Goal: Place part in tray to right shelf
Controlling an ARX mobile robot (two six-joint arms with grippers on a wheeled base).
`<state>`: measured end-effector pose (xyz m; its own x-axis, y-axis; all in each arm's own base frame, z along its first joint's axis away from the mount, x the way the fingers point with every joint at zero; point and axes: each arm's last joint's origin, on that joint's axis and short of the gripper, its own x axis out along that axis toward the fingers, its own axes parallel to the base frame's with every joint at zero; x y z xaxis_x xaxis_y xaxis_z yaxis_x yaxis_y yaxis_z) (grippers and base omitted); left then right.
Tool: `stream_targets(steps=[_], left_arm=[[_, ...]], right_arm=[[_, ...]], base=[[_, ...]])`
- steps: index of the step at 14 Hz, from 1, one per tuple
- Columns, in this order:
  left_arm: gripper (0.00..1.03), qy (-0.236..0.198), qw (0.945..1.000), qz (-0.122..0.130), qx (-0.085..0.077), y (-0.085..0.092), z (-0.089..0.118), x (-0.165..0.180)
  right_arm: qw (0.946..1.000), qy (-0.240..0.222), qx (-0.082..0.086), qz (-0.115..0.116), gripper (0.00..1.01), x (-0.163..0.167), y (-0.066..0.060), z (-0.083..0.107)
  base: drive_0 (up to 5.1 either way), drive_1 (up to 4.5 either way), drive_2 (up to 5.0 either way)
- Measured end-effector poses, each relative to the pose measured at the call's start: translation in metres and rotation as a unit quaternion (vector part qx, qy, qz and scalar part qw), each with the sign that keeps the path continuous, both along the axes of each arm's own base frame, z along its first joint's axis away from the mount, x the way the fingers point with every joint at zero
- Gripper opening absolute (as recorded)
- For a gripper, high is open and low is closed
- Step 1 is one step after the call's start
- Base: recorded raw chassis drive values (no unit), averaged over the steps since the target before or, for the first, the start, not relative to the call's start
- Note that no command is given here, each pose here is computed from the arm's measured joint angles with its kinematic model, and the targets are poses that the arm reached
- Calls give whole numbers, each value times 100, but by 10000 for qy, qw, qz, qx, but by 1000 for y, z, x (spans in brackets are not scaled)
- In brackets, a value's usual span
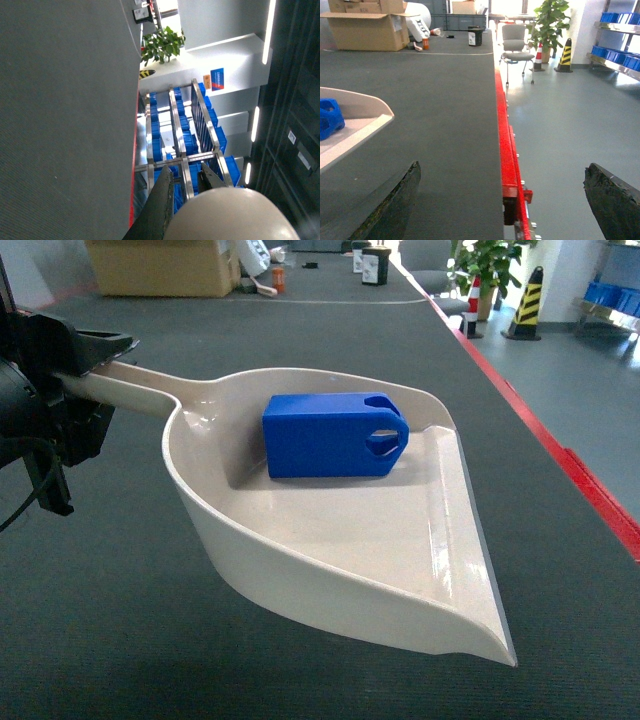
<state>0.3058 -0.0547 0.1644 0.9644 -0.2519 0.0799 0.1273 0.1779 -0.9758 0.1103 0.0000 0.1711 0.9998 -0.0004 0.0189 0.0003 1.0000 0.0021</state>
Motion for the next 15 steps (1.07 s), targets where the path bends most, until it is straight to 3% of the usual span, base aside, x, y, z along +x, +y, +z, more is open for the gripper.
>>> stream_targets(steps=[15], left_arm=[[12,-18,10000,-12,-12,0,1,0]], right_arm=[[10000,-2,0,0,98,0,0,0]], base=[[459,-392,-72]])
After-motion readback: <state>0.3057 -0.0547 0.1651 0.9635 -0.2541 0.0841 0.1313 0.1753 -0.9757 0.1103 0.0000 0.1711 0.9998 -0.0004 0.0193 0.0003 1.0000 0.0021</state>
